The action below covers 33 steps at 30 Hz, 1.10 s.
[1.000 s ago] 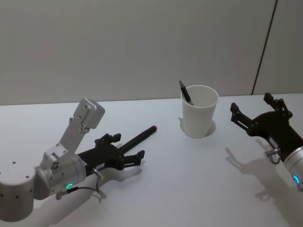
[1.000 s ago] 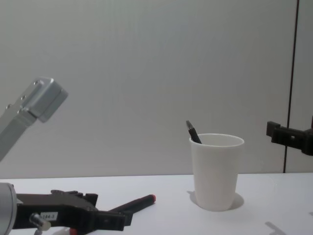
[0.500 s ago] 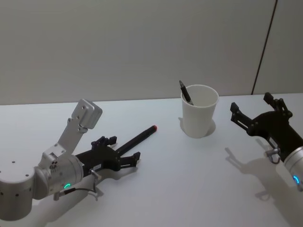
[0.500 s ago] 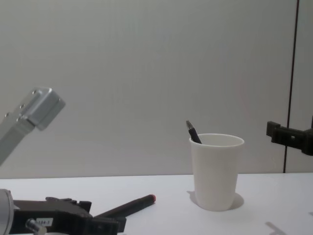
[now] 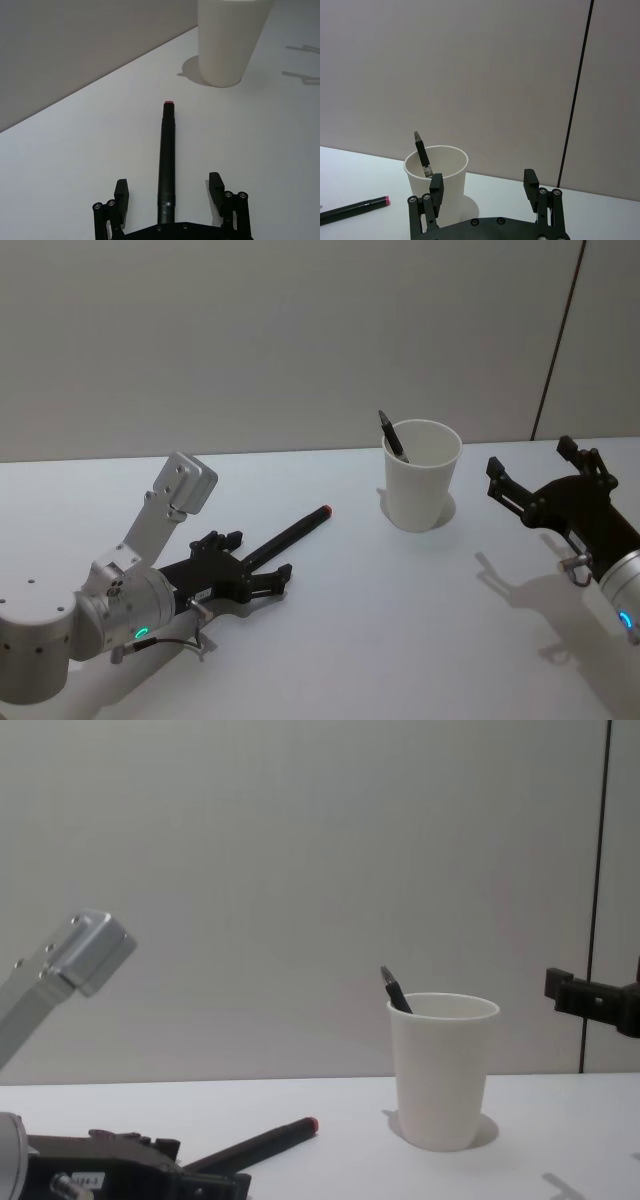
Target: Place the pen into the pen holder.
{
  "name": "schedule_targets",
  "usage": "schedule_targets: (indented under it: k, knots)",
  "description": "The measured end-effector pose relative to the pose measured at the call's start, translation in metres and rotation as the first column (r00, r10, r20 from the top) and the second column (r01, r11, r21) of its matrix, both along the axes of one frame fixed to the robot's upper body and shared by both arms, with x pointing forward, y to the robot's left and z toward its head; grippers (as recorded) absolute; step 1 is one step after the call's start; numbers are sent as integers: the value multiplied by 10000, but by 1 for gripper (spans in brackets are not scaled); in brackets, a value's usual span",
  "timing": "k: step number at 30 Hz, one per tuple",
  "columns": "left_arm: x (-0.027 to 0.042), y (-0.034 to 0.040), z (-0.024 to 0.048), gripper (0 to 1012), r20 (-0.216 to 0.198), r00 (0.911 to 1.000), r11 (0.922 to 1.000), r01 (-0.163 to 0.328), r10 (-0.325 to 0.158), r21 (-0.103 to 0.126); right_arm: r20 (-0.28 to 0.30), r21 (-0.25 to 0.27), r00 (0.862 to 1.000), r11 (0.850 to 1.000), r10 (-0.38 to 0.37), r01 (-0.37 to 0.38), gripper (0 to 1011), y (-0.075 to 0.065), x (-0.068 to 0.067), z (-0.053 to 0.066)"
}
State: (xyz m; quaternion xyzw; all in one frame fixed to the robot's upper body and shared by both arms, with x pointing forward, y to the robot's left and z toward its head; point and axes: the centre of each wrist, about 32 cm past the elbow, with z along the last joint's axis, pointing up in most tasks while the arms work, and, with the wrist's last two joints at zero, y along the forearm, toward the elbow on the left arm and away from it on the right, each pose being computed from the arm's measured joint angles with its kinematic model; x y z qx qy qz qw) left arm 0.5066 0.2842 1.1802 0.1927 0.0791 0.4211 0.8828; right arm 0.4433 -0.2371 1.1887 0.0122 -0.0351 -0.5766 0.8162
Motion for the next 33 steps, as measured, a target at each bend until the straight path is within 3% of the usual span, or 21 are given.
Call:
schedule_targets:
  k: [12, 25, 33]
  knots:
    - [18, -6, 2, 984, -52, 10000, 10000, -40, 40, 78, 0, 0, 10000, 10000, 1, -1, 1001, 0, 0, 0]
    - [24, -8, 1, 638, -73, 10000, 9999, -52, 53, 114, 0, -1, 10000, 10000, 0, 0, 1001, 0, 0, 0]
    - [25, -9, 1, 520, -79, 9999, 9999, -66, 67, 130, 1, 0, 10000, 10000, 0, 0, 1001, 0, 0, 0]
